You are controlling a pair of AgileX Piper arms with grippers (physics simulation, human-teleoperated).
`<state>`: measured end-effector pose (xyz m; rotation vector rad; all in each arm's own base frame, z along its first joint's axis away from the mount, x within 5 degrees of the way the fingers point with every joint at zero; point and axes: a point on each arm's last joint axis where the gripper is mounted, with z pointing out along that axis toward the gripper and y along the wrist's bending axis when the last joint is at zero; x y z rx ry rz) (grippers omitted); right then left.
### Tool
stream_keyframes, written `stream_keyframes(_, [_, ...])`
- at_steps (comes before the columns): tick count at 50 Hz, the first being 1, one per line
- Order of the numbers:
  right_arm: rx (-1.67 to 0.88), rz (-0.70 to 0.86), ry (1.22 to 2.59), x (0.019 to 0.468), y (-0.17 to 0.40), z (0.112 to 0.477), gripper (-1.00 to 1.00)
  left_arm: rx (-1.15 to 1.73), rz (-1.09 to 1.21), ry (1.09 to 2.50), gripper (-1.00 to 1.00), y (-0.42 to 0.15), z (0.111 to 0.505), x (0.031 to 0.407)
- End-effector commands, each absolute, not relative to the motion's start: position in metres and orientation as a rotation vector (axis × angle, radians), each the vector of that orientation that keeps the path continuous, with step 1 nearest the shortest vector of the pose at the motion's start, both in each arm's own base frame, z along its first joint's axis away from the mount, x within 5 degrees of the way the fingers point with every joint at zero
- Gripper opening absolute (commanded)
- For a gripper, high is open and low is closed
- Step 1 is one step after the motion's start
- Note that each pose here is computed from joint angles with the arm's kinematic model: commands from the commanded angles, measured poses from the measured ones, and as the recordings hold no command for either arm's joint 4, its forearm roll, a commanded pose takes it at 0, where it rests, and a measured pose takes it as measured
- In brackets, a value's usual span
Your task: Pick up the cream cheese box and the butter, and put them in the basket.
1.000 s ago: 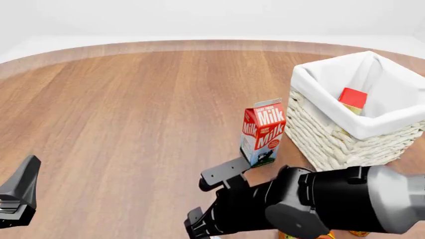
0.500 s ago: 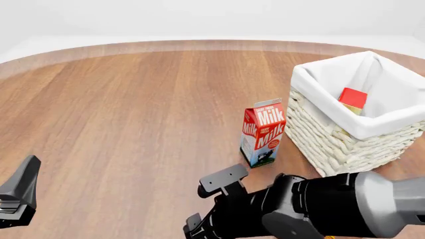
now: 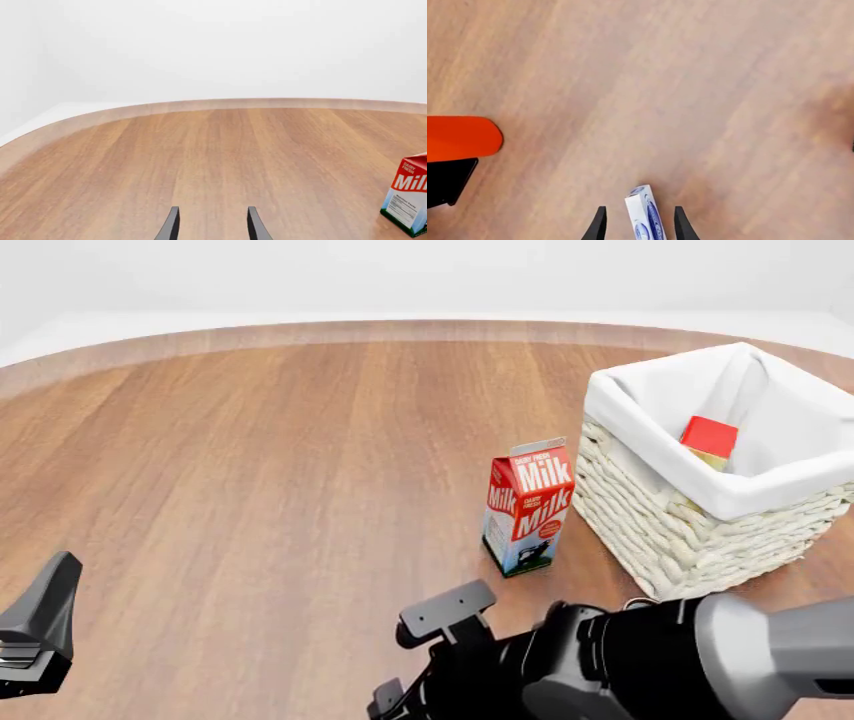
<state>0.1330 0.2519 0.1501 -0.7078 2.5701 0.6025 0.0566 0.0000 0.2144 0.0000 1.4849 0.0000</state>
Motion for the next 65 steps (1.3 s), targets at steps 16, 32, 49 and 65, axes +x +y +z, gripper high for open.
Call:
stream_keyframes(16, [-0.704,0.61,2.58,0.128,0.252,0.138,1.0,0.0,0.0,1.485,1.0,0.0,0.214,0.057])
stream_keyframes(32, [-0.707,0.605,2.589,0.127,0.252,0.132,1.0,0.0,0.0,1.485,1.0,0.0,0.214,0.057])
stream_keyframes(49, [-0.705,0.592,2.6,0.127,0.25,0.125,1.0,0.0,0.0,1.485,1.0,0.0,0.214,0.057])
stream_keyframes(65, [-0.707,0.586,2.6,0.129,0.25,0.122,-1.0,0.0,0.0,1.485,1.0,0.0,0.214,0.057])
